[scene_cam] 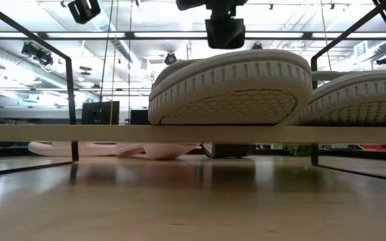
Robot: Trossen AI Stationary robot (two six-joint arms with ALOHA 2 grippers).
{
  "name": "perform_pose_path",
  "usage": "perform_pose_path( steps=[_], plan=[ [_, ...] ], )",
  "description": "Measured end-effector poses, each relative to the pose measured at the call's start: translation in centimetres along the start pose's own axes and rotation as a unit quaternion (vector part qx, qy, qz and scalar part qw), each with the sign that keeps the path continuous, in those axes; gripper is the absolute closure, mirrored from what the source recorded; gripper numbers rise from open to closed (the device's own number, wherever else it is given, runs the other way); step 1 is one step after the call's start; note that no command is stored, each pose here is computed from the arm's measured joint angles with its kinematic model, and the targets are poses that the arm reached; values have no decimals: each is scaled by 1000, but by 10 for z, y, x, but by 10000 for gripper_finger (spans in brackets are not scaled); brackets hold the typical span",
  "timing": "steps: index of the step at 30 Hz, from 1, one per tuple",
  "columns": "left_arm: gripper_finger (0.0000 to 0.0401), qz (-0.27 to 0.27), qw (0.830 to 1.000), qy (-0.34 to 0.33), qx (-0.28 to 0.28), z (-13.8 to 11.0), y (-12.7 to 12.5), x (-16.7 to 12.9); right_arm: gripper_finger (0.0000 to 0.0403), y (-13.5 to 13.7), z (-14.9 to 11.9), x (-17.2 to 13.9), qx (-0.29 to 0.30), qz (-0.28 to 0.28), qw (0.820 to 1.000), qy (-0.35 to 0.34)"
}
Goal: Pick and place slides into the shelf
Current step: Align the gray slipper with the other gray slipper on the shelf
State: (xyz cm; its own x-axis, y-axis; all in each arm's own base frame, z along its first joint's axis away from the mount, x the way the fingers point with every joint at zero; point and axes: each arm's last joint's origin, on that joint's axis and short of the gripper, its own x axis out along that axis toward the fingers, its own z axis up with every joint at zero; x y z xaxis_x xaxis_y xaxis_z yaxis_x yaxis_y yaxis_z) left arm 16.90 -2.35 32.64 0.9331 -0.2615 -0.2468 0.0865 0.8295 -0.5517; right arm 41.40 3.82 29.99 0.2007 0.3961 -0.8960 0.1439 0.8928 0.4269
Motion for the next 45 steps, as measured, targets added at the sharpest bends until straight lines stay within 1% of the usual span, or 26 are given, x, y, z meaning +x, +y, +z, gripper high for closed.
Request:
perform_pose_path(
  steps=[4,9,14,18,20,27,35,45],
  plan=[
    [370,-10,1000,-17,10,2,-3,-10,190,-8,4,3,-6,4,1000,4],
    [378,-19,998,-36,37,4,-6,-19,190,-15,12,10,-3,20,1000,1],
    [383,-29,996,-56,62,6,-9,-30,190,-19,16,20,-7,50,999,14],
    [377,-33,995,-66,66,6,-10,-37,190,-23,21,27,-4,80,996,23],
    [373,-37,994,-74,77,7,-12,-41,190,-24,22,30,-5,93,995,24],
    [368,-42,989,-90,106,7,-14,-52,190,-30,28,48,1,116,992,41],
    [378,-44,989,-94,107,6,-14,-57,190,-31,30,62,4,148,987,64],
    [365,-42,990,-88,98,4,-13,-62,190,-28,28,68,-7,154,985,77]
  ],
)
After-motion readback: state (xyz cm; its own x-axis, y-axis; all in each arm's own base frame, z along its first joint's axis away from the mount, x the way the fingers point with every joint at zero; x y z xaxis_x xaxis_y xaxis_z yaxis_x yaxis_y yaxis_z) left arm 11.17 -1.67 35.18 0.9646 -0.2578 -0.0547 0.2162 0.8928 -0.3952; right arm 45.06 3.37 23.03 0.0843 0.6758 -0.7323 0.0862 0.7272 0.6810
